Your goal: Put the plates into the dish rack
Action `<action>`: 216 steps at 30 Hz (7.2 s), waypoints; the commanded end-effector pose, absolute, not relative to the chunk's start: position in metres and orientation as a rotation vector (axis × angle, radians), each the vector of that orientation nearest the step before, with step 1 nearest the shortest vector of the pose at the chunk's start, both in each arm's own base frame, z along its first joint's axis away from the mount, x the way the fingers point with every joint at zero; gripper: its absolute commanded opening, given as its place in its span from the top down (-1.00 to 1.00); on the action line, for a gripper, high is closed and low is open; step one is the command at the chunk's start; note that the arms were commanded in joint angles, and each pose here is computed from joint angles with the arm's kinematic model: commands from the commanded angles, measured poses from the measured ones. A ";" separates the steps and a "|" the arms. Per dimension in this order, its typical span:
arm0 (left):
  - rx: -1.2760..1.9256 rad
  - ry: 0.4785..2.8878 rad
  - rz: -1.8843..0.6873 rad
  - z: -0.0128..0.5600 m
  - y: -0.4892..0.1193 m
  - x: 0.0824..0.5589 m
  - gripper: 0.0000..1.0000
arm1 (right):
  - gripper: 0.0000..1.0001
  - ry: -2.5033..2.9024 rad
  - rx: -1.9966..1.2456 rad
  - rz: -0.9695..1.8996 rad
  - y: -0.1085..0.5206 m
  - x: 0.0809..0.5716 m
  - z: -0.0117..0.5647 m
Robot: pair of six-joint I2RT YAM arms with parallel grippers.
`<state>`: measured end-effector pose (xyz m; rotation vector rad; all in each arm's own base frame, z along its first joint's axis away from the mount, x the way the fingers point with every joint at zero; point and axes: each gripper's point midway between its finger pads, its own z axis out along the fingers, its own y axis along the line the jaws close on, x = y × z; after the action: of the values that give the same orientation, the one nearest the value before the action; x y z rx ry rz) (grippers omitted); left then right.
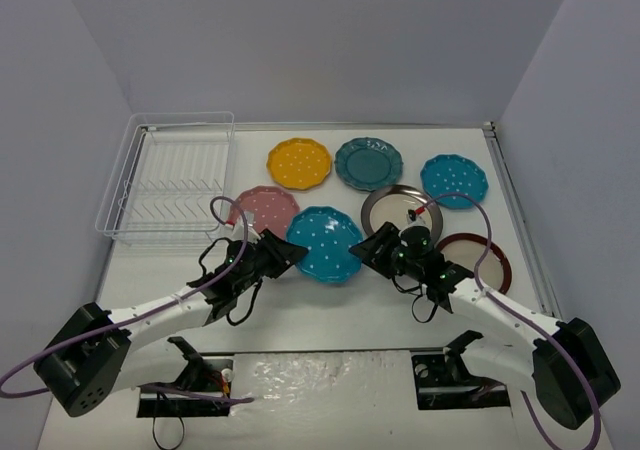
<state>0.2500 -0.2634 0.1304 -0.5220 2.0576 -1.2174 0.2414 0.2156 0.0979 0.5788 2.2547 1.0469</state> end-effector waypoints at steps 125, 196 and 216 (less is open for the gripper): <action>0.098 1.969 0.595 0.277 0.200 0.465 1.00 | -1.00 1.955 -0.093 0.689 0.170 0.238 0.189; -0.144 2.075 -0.259 0.248 -0.050 0.300 -0.94 | -0.01 2.315 0.315 0.290 0.365 0.368 0.026; -0.135 2.086 -0.314 0.244 -0.059 0.303 -0.94 | 1.00 2.429 0.197 0.046 0.240 0.307 -0.002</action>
<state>0.2945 -0.0516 0.2244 -0.1515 2.1511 -0.2700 0.3425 0.3148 0.0172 0.3513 2.3194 0.3287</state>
